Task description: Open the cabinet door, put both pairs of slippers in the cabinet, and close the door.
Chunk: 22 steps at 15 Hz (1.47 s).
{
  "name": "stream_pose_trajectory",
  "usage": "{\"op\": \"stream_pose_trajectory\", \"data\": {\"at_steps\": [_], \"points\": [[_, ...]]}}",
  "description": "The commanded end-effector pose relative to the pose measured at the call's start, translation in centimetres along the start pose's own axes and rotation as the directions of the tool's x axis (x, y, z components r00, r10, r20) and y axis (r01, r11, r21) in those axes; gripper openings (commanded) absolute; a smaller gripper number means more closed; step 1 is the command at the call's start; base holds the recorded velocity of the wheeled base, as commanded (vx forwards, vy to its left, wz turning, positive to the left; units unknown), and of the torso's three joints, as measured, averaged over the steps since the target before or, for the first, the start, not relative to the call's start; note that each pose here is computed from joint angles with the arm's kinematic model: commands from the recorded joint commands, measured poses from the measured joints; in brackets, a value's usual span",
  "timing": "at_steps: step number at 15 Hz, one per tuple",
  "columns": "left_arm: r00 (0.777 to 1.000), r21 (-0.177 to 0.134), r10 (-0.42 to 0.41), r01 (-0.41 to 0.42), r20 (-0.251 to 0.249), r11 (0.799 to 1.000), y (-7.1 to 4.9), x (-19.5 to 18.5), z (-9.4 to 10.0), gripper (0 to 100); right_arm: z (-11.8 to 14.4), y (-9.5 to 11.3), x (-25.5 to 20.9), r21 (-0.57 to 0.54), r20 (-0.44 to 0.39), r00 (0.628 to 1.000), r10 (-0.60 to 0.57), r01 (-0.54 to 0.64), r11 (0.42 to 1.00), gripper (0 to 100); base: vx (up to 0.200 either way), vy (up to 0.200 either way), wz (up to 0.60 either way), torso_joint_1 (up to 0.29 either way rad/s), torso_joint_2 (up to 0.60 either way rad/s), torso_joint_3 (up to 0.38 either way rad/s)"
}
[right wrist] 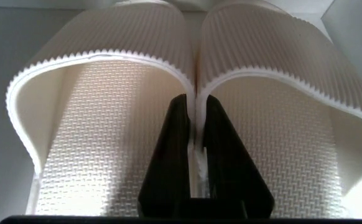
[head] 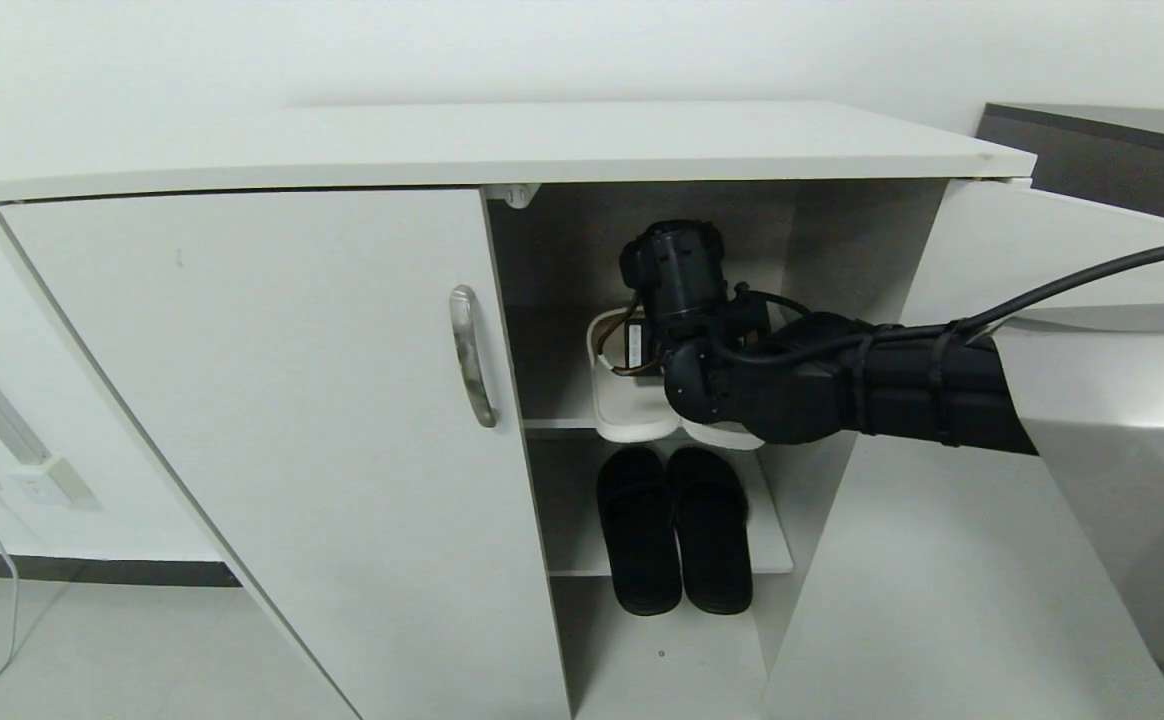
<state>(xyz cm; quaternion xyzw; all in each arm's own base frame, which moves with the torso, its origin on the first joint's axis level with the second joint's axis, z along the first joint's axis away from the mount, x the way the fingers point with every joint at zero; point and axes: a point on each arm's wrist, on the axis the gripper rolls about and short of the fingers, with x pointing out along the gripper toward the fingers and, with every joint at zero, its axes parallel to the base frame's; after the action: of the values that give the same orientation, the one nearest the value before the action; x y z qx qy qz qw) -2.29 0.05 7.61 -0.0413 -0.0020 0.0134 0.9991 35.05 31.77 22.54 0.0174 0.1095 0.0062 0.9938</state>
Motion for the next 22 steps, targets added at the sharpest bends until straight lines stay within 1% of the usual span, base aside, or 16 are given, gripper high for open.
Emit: {"op": "stream_pose_trajectory", "data": {"at_steps": [1, 3, 4, 7, 11, 13, 14, 16, 17, 19, 21, 22], "points": [[1.0, 0.0, -0.001, 0.001, 0.0, 1.0, 0.0, 0.0, 0.0, 0, -0.2, -0.1, 0.1, -0.005, -0.007, 1.0, -0.004, 0.003, 1.0, 100, 0.0, 0.0, 0.0, 0.0, 0.0, 0.0], [1.0, 0.0, -0.001, 0.001, 0.0, 1.0, 0.0, 0.0, 0.0, 0, -0.4, 0.1, -0.2, -0.012, -0.012, 1.0, 0.001, -0.001, 1.0, 100, 0.0, 0.0, 0.0, 0.0, 0.0, 0.0], [1.0, 0.0, 0.001, -0.001, 0.0, 1.0, 0.0, 0.0, 0.0, 0, -0.1, 0.0, -0.6, -0.01, -0.009, 1.0, 0.005, -0.005, 1.0, 100, 0.0, 0.0, 0.0, 0.0, 0.0, 0.0], [1.0, -0.002, 0.002, -0.002, 0.0, 1.0, 0.0, 0.0, 0.0, 0, 0.4, -0.3, -2.9, -0.02, -0.014, 1.0, 0.024, -0.025, 1.0, 100, 0.0, 0.0, 0.0, 0.0, 0.0, 0.0], [1.0, -0.002, 0.002, -0.002, 0.0, 1.0, 0.0, 0.0, 0.0, 0, 1.1, -1.5, -6.5, -0.008, -0.026, 0.998, 0.054, -0.054, 0.998, 100, 0.0, 0.0, 0.0, 0.0, 0.0, 0.0], [1.0, -0.002, 0.002, -0.002, 0.0, 1.0, 0.0, 0.0, 0.0, 0, 1.2, -2.5, -9.0, -0.018, -0.042, 0.995, 0.088, -0.088, 0.996, 100, 0.0, 0.0, 0.0, 0.0, 0.0, 0.0], [1.0, -0.002, 0.002, -0.002, 0.0, 1.0, 0.0, 0.0, 0.0, 0, 1.0, -2.9, -10.0, -0.023, -0.052, 0.994, 0.101, -0.103, 0.994, 100, 0.0, 0.0, 0.0, 0.0, 0.0, 0.0], [1.0, -0.002, 0.001, -0.001, 0.0, 1.0, 0.0, 0.0, 0.0, 0, 0.3, -4.3, -13.2, -0.003, -0.078, 0.981, 0.179, -0.18, 0.984, 100, 0.0, 0.0, 0.0, 0.0, 0.0, 0.0], [1.0, 0.0, -0.001, 0.001, 0.0, 1.0, 0.0, 0.0, 0.0, 0, -0.2, -4.9, -14.0, -0.006, -0.087, 0.975, 0.204, -0.205, 0.979, 100, 0.0, 0.0, 0.0, 0.0, 0.0, 0.0], [1.0, -0.002, -0.002, 0.002, 0.0, 1.0, 0.0, 0.0, 0.0, 0, -0.9, -5.9, -14.9, -0.008, -0.094, 0.963, 0.254, -0.256, 0.967, 100, 0.0, 0.0, 0.0, 0.0, 0.0, 0.0], [1.0, 0.0, -0.002, 0.002, 0.0, 1.0, 0.0, 0.0, 0.0, 0, -2.2, -6.5, -15.1, -0.006, -0.113, 0.946, 0.304, -0.306, 0.952, 100, 0.0, 0.0, 0.0, 0.0, 0.0, 0.0], [1.0, 0.0, -0.002, 0.002, 0.0, 1.0, 0.0, 0.0, 0.0, 0, -2.6, -6.5, -15.0, 0.01, -0.096, 0.941, 0.325, -0.325, 0.946, 0, 0.0, 0.0, 0.0, 0.0, 0.0, 0.0]]}}
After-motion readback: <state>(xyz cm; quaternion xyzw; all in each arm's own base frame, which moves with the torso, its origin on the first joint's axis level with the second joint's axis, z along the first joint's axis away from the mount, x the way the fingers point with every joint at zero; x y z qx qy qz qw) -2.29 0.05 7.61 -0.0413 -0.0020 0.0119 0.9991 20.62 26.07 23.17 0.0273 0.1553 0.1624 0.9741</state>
